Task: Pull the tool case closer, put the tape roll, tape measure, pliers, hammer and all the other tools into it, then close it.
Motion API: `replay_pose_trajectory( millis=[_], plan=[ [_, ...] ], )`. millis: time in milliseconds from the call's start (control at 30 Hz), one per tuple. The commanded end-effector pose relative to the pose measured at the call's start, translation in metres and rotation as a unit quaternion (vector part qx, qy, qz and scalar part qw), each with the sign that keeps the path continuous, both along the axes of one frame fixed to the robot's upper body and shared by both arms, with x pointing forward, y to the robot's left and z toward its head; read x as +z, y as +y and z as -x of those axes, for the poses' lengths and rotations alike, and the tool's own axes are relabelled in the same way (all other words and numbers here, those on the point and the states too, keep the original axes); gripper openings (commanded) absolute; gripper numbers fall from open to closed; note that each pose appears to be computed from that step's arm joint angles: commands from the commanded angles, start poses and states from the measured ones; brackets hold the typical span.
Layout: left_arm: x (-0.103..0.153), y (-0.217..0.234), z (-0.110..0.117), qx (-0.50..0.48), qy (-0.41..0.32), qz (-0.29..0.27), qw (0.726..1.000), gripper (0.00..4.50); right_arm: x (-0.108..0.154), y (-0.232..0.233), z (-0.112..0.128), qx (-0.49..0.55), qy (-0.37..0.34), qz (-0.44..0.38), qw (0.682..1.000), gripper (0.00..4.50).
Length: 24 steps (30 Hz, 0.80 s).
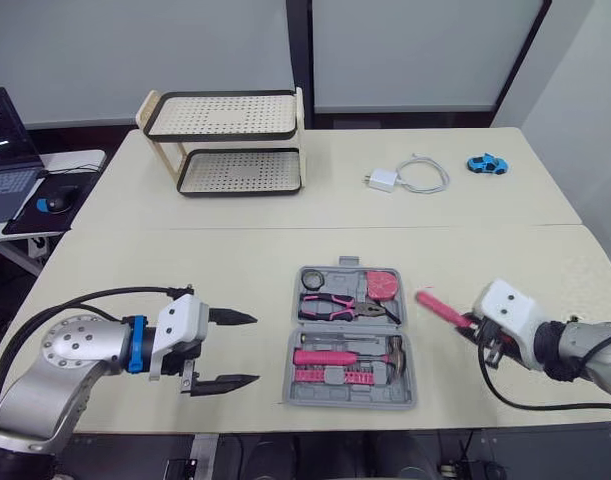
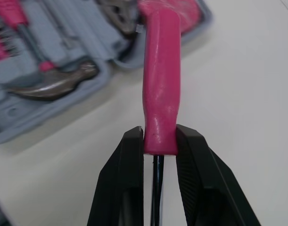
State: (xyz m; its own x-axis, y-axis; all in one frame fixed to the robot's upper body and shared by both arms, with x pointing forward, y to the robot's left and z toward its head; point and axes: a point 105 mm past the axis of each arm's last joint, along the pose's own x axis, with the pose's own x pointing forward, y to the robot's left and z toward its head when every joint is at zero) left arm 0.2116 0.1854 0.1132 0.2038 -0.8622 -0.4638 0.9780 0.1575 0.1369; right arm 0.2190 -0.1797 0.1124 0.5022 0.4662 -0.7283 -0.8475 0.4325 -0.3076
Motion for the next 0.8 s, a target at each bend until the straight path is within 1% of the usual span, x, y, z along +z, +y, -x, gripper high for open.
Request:
replay_pose_trajectory(
  millis=[33, 133, 233, 500, 800],
  plan=[
    [0.003, 0.003, 0.004, -0.018, -0.017, -0.017, 1.0, 4.5, 0.001, 0.03, 0.022, 0.094, 0.03, 0.018, 0.995, 0.61],
    [-0.003, 0.003, 0.009, -0.028, -0.014, -0.029, 0.999, 4.5, -0.004, 0.051, 0.034, 0.152, 0.053, 0.026, 0.987, 0.61],
    [-0.01, 0.002, 0.015, -0.044, -0.013, -0.044, 0.998, 4.5, -0.015, 0.071, 0.036, 0.181, 0.069, 0.025, 0.981, 0.61],
    [-0.013, -0.006, 0.017, -0.063, -0.021, -0.054, 0.996, 4.5, -0.031, 0.105, 0.028, 0.201, 0.075, 0.03, 0.976, 0.61],
    [-0.013, -0.007, 0.017, -0.071, -0.027, -0.062, 0.995, 4.5, -0.041, 0.131, 0.024, 0.215, 0.072, 0.022, 0.974, 0.61]
  ],
)
